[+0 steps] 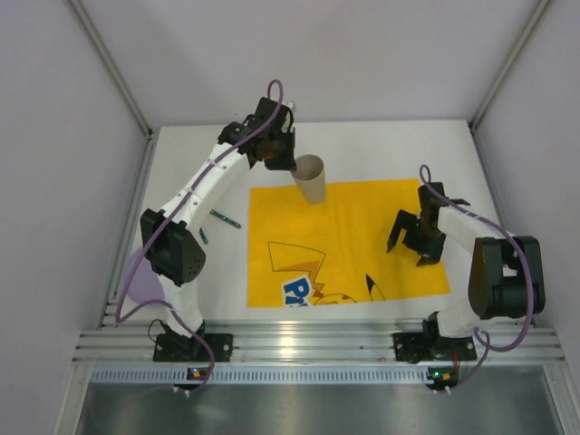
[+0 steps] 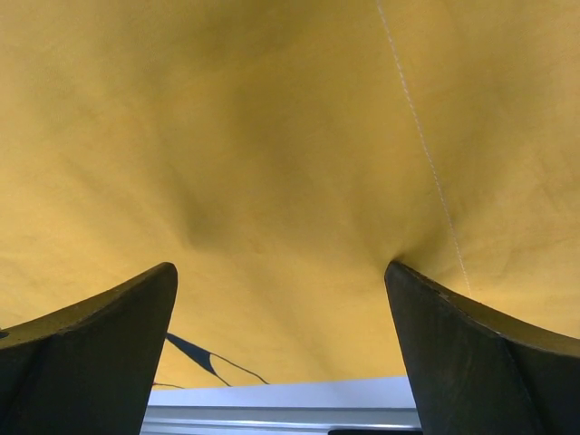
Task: Set the dinner table for one person
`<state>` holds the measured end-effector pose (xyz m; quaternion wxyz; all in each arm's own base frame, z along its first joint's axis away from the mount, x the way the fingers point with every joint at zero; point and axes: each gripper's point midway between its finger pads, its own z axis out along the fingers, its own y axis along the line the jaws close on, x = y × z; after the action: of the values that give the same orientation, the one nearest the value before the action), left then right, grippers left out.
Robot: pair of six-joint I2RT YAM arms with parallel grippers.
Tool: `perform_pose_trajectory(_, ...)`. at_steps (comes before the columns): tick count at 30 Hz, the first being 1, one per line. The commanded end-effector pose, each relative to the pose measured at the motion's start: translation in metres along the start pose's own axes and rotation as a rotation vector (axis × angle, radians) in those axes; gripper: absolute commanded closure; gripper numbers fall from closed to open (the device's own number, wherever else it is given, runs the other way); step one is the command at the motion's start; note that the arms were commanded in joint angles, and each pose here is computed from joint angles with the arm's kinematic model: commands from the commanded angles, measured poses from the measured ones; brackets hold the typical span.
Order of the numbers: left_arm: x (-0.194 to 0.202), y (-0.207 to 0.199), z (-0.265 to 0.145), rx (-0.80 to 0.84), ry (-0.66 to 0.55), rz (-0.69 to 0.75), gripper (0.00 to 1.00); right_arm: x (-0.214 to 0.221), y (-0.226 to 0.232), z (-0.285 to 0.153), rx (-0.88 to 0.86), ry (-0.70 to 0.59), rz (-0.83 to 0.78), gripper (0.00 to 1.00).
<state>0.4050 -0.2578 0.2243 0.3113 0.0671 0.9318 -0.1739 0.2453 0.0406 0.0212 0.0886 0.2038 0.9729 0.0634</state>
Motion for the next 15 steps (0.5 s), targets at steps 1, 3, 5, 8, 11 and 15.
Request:
perform_pose_trajectory(1,-0.023,-0.036,-0.001,0.092,-0.066,-0.006,1.00,0.004,-0.014,0.006,0.040,0.009,0.014,0.00)
perform_pose_trajectory(3,-0.030,-0.054,0.001,0.130,-0.081,-0.002,1.00,-0.003,-0.007,-0.009,0.012,-0.026,0.004,0.00)
perform_pose_trajectory(5,-0.030,-0.076,0.012,0.180,-0.073,0.001,1.00,-0.013,0.001,-0.038,-0.027,-0.096,-0.012,0.00)
perform_pose_trajectory(8,-0.031,-0.111,0.028,0.258,-0.070,0.001,1.00,-0.034,0.022,-0.096,-0.126,-0.234,-0.043,0.00)
perform_pose_trajectory(11,-0.025,-0.143,0.047,0.329,-0.061,-0.003,1.00,-0.039,0.032,-0.167,-0.115,-0.377,-0.078,0.01)
perform_pose_trajectory(15,-0.011,-0.171,0.074,0.372,-0.049,-0.007,1.00,-0.035,0.025,-0.218,-0.109,-0.480,-0.077,0.00)
